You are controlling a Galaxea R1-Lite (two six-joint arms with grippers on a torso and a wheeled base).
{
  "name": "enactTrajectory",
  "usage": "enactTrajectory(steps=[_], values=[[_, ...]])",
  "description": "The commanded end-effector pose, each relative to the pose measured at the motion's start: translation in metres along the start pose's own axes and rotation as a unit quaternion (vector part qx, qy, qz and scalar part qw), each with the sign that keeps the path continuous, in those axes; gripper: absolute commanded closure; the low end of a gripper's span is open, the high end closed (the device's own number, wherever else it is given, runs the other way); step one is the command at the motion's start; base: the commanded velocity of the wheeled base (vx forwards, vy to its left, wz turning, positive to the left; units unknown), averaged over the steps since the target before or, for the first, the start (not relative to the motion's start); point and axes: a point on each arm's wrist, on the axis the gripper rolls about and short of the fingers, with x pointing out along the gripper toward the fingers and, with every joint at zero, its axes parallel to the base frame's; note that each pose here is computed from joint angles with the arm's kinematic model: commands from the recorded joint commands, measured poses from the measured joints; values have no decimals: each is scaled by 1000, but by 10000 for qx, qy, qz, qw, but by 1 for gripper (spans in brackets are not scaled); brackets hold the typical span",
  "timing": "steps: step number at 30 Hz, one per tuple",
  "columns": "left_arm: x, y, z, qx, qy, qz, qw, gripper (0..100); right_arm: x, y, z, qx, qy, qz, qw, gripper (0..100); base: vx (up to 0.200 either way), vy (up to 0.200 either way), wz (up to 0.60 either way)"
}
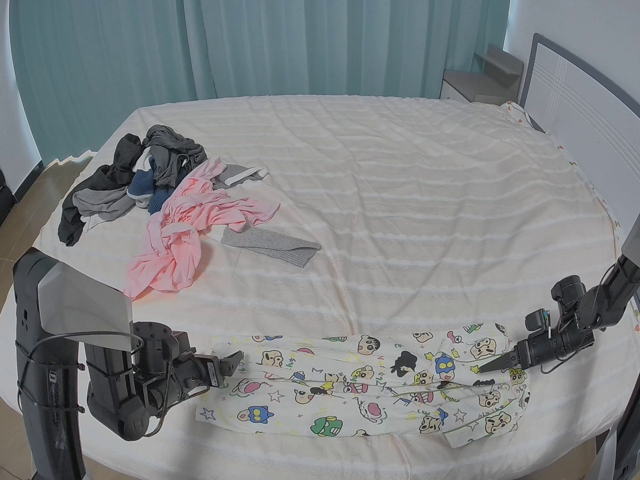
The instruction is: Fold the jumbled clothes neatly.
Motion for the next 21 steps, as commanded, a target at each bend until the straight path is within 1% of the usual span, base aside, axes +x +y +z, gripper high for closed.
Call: enactTrajectory(steps=[1,6,8,10,11,12,15,17,18,19,21], values=[[-7,-1,15,-42,-355,9,9994,0,-9,-1,2,6,-146,-80,9999,0,0,0,0],[-15,1,31,-136,-715,186,9972,0,-29,-5,6,22,-452,-255,9986,0,0,0,0],[-21,-1,41,-268,-936,198,9951,0,-37,-6,9,-19,-614,-333,9976,0,0,0,0],[-29,-4,54,-509,-1224,142,9911,0,-48,-6,13,-67,-788,-426,9960,0,0,0,0],[-31,-5,57,-557,-1292,124,9900,0,-50,-6,15,-87,-836,-452,9954,0,0,0,0],[-38,-8,65,-732,-1496,87,9860,0,-57,-6,21,-164,-972,-515,9938,0,0,0,0],[-49,-11,77,-1072,-1827,142,9772,0,-64,-2,31,-348,-1148,-567,9912,0,0,0,0],[-56,-12,83,-1399,-2063,291,9680,0,-66,9,39,-580,-1221,-561,9892,0,0,0,0],[-61,-12,87,-1644,-2195,345,9610,0,-64,19,46,-778,-1235,-537,9878,0,0,0,0],[-63,-12,87,-1746,-2227,335,9585,0,-62,23,49,-853,-1225,-523,9874,0,0,0,0],[-63,-12,87,-1746,-2227,335,9585,0,-62,23,49,-853,-1225,-523,9874,0,0,0,0]])
